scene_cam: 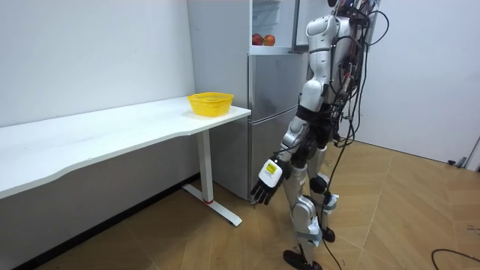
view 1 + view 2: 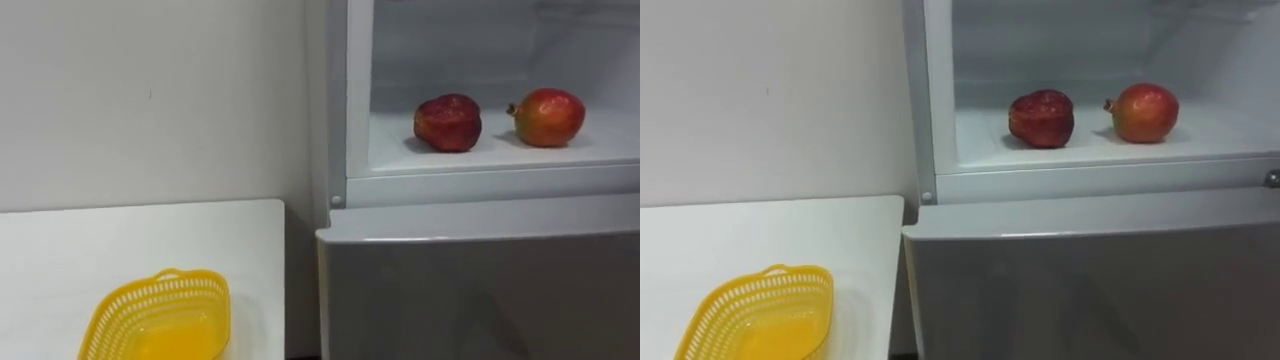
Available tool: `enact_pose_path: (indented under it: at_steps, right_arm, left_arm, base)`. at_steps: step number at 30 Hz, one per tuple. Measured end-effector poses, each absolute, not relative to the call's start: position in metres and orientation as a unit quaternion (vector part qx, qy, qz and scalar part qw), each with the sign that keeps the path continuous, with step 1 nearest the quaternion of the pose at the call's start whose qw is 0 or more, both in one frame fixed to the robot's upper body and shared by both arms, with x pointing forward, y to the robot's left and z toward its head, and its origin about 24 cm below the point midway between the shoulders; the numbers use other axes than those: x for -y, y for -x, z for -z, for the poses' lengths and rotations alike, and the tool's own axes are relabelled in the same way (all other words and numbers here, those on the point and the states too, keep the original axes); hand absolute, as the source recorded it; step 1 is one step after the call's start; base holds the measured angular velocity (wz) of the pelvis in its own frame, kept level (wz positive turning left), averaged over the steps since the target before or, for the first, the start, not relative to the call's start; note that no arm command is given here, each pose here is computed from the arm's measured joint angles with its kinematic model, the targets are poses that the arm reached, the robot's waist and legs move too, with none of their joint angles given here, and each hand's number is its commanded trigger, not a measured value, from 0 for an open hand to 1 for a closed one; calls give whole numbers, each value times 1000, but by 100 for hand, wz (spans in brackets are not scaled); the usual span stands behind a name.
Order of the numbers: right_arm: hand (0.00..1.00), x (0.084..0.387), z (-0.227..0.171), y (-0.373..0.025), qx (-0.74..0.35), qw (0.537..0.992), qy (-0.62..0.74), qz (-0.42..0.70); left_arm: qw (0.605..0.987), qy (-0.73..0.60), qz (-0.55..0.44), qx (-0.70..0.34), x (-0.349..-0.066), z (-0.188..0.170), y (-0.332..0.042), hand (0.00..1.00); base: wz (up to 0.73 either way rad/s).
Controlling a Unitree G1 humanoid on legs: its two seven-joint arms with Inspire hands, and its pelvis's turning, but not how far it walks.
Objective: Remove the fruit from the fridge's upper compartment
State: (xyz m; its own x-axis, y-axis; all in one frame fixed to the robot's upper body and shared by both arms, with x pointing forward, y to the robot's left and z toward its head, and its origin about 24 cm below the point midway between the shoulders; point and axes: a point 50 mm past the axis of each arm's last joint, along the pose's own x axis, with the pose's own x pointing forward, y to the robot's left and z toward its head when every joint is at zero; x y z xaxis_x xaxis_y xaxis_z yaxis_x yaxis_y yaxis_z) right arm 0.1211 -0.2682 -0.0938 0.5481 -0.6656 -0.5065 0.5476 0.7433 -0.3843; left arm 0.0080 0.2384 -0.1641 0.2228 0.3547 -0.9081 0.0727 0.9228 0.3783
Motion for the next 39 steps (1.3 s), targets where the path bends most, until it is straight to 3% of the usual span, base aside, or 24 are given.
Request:
enact_pose_path:
  at_steps: [5, 14, 28, 39]
  right_arm:
    - [0, 248, 38, -144, -168, 931, 128, 297]
    - [0, 221, -46, -173, 70, 950, 175, 248]
    - [0, 189, -96, -179, 209, 943, 170, 197]
    - [0, 175, -102, -183, 237, 939, 178, 171]
  left_arm:
    - [772, -175, -79, -606, -235, 164, -7, 0]
    - [780, -203, -30, -591, -236, 163, -7, 0]
    - [768, -189, 19, -611, -232, 166, -3, 0]
    - [753, -202, 52, -624, -235, 167, -8, 0]
  base:
    - [-11]
    - [-13]
    - [-2]
    - [1]
